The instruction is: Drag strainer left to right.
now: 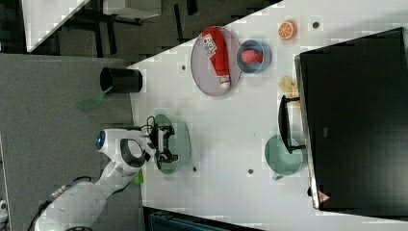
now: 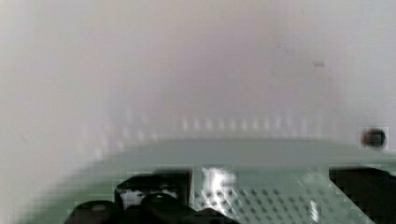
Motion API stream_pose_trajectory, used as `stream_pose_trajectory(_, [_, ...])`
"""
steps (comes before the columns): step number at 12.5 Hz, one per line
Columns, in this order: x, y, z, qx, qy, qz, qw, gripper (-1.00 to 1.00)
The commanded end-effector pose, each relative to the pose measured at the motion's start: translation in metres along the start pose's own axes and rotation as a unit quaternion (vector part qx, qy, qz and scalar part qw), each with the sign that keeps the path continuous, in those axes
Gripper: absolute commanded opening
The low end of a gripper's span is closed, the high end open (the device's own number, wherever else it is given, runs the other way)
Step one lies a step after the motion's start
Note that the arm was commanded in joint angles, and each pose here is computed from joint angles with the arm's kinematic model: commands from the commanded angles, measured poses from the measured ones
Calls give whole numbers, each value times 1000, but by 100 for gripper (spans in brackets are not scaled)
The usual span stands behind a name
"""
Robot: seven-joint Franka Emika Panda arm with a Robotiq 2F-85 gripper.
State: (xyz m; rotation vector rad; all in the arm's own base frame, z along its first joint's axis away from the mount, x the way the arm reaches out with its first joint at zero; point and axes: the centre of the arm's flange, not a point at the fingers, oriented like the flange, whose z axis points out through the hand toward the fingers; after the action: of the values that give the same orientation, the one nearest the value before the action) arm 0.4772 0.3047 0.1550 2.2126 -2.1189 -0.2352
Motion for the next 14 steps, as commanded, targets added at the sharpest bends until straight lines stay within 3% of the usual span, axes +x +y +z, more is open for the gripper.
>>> stream_pose_trajectory(1, [-9,4,-9,15,-4,21,1000,100])
stream_pose_trajectory(6, [5,2,0,37,-16,32,999,100])
stream_pose_trajectory(14, [56,-9,6,36,7,69,997,100])
